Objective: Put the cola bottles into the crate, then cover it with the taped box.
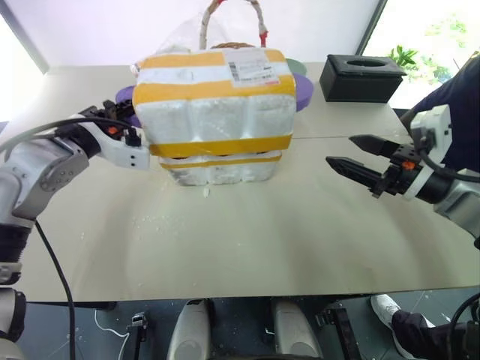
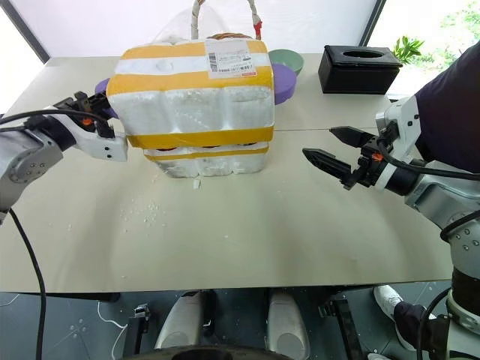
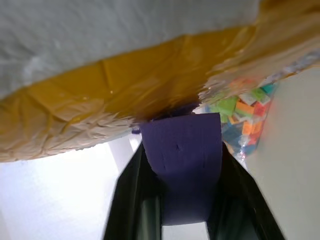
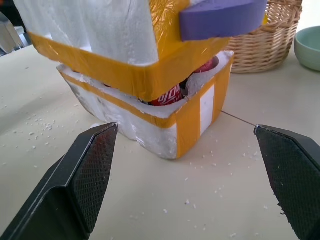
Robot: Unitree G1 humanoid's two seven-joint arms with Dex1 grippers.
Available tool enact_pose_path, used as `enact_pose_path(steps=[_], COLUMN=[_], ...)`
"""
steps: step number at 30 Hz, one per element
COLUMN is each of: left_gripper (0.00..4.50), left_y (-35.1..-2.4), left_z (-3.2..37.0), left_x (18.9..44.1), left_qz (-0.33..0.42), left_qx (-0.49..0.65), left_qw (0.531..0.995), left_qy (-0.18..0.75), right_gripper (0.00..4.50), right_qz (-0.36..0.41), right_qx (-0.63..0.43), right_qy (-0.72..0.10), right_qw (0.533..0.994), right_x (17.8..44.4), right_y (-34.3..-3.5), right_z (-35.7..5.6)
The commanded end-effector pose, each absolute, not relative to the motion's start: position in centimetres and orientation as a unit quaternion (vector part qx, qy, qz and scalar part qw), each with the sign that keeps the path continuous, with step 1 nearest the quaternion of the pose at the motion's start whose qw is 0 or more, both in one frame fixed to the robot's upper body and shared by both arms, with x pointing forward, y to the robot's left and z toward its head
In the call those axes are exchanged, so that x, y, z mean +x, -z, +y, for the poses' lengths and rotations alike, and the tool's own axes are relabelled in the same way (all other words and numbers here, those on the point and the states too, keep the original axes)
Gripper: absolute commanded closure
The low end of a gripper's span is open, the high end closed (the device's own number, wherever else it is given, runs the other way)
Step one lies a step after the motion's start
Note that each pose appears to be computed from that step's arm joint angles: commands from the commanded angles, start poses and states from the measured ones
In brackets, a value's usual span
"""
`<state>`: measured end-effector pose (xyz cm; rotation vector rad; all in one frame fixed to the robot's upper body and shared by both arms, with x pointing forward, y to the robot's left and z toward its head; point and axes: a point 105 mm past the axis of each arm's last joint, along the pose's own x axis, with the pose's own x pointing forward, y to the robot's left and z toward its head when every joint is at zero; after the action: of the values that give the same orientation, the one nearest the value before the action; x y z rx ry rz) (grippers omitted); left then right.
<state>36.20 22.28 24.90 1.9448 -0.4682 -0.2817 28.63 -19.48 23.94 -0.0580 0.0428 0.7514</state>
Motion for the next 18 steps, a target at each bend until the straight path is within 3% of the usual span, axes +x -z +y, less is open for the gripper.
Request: enact_pose_path(steps=[1,4,8,12,15,18], left_gripper=[1.71,0.1,0.1,0.1,0.1,0.1], left_y=[-23.8,-23.1,-23.1,-22.4,-23.0,-23.8], left_z=[22.7,23.2,23.7,24.8,25.8,28.2], left_x=[35.9,35.3,33.9,31.5,29.6,29.2], left_qz=[-0.198,-0.192,-0.209,-0.215,-0.236,-0.203], left_qx=[0.82,0.816,0.799,0.75,0.694,0.582], left_qw=[0.522,0.53,0.55,0.609,0.666,0.779], left_qy=[0.124,0.127,0.125,0.144,0.139,0.115], right_gripper=[0.0,0.0,0.0,0.0,0.0,0.0], right_qz=[-0.006,-0.006,-0.005,-0.003,-0.001,-0.001], right_qx=[-0.041,-0.04,-0.037,-0.035,-0.034,-0.032], right_qy=[-0.373,-0.373,-0.374,-0.374,-0.372,-0.371], right_qw=[0.927,0.927,0.927,0.927,0.928,0.928], right_x=[28.3,28.3,28.4,28.4,28.5,28.5], right_y=[-25.2,-25.2,-25.0,-24.9,-24.8,-24.9], right_z=[-19.2,-19.3,-19.1,-19.2,-19.3,-19.4])
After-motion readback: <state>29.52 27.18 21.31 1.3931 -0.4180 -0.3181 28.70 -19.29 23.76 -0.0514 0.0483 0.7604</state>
